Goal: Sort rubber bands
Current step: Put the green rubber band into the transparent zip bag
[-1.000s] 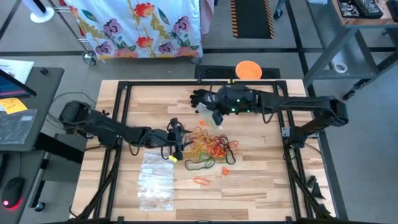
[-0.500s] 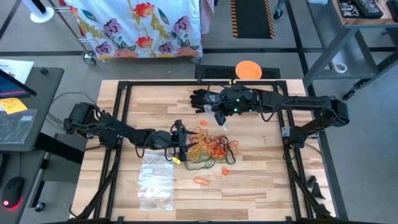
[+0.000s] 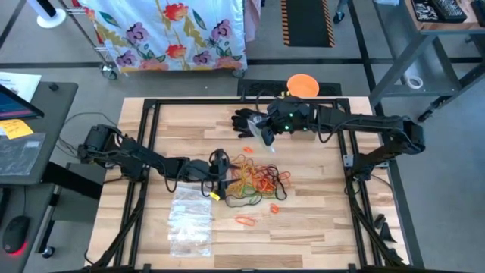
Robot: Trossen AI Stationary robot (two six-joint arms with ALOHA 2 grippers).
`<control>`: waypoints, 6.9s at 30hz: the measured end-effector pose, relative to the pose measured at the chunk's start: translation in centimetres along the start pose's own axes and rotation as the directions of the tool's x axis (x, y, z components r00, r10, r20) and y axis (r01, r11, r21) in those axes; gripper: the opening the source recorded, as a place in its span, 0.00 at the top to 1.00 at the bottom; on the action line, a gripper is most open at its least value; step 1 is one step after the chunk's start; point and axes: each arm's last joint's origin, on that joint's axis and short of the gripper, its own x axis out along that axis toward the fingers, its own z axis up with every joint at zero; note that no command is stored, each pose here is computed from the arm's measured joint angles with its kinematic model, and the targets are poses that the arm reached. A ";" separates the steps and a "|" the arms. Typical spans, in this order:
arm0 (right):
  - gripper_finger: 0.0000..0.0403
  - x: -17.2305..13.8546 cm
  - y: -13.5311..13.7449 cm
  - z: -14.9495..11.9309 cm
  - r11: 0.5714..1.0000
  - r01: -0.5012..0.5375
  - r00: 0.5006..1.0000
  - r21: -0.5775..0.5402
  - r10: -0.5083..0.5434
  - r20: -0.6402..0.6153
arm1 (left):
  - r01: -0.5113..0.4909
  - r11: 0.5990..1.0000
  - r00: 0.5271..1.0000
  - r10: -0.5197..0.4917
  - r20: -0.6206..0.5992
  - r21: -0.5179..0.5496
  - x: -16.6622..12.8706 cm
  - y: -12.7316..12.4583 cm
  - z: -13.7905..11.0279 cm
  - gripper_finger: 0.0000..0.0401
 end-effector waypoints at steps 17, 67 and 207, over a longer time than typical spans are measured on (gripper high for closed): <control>1.00 0.0 0.0 0.1 1.000 -0.004 1.000 0.009 0.004 0.010 | 0.009 1.000 1.000 -0.009 -0.016 -0.001 0.0 0.0 -0.2 0.52; 1.00 0.0 0.5 -0.2 0.998 -0.030 0.999 -0.058 0.029 -0.017 | -0.004 1.000 0.943 0.011 -0.332 0.021 5.6 -4.4 -3.2 0.52; 1.00 -2.2 1.0 4.9 0.999 -0.027 0.989 0.023 0.030 -0.147 | -0.166 0.977 0.929 0.201 -0.311 0.136 -5.5 10.9 12.9 0.58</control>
